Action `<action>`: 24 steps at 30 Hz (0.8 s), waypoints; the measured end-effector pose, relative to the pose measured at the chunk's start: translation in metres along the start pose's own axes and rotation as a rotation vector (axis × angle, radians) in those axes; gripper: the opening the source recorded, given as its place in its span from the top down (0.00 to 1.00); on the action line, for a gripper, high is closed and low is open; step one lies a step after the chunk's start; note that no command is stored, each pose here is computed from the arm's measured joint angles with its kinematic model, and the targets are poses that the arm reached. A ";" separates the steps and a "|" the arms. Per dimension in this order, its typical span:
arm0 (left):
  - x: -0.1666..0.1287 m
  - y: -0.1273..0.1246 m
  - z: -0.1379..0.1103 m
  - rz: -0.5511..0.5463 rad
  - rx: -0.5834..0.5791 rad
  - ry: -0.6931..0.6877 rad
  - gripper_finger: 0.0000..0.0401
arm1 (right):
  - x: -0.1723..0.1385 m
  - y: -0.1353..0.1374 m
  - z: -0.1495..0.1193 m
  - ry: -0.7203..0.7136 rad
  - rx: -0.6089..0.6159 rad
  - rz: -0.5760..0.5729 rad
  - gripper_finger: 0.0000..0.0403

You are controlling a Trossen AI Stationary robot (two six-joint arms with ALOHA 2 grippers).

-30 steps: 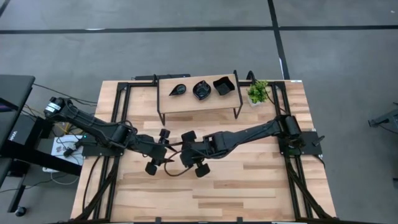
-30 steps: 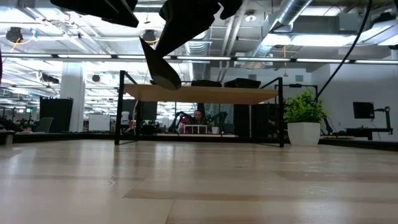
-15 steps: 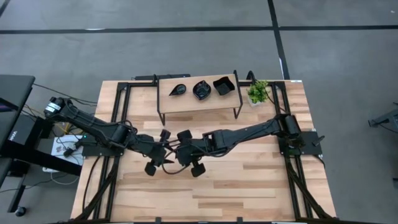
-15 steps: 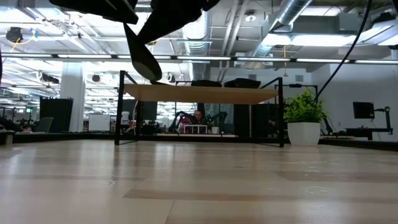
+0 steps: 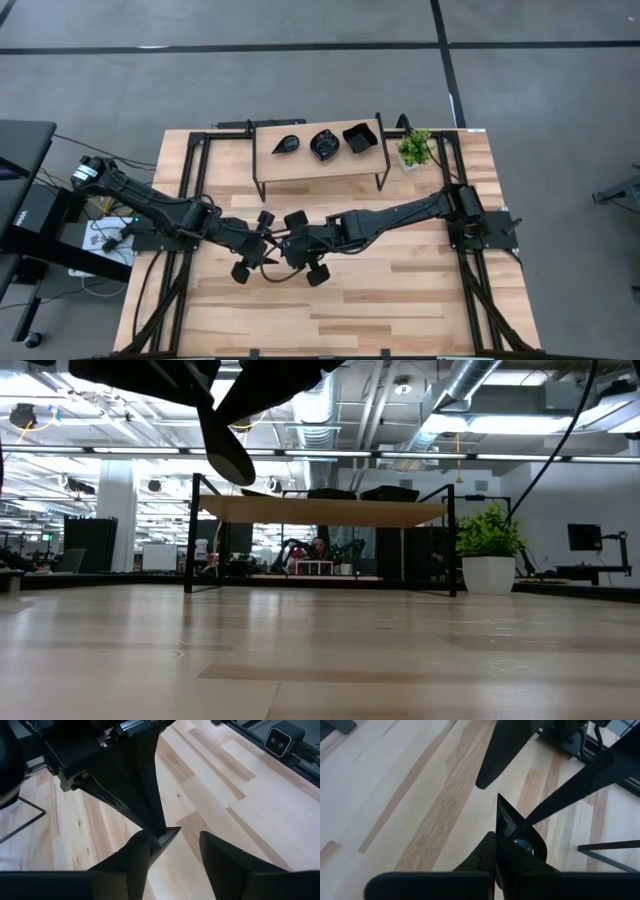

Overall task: Pick & Place Mini shaped plates
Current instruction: Stack the black drop shaped plate on the black drop shaped plate on the shelf

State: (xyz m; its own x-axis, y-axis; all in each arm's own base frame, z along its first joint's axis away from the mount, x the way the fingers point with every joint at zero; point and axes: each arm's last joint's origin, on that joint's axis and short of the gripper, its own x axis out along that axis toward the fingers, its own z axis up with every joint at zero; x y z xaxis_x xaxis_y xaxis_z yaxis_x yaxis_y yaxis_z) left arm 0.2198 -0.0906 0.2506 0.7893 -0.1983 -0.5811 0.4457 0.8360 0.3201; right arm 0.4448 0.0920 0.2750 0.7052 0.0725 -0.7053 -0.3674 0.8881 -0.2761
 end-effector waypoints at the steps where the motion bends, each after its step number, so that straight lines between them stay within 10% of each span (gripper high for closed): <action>1: 0.000 0.000 0.000 0.001 -0.001 0.001 0.58 | 0.000 0.000 0.000 0.000 0.000 0.000 1.00; 24: 0.000 0.001 0.001 0.006 -0.004 -0.010 0.91 | 0.000 0.000 0.001 -0.011 -0.024 -0.004 1.00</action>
State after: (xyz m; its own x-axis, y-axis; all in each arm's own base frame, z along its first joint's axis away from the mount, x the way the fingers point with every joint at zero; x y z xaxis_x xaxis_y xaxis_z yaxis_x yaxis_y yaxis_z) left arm 0.2206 -0.0898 0.2516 0.7960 -0.1983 -0.5719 0.4393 0.8392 0.3205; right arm 0.4456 0.0922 0.2759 0.7136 0.0743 -0.6966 -0.3788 0.8774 -0.2945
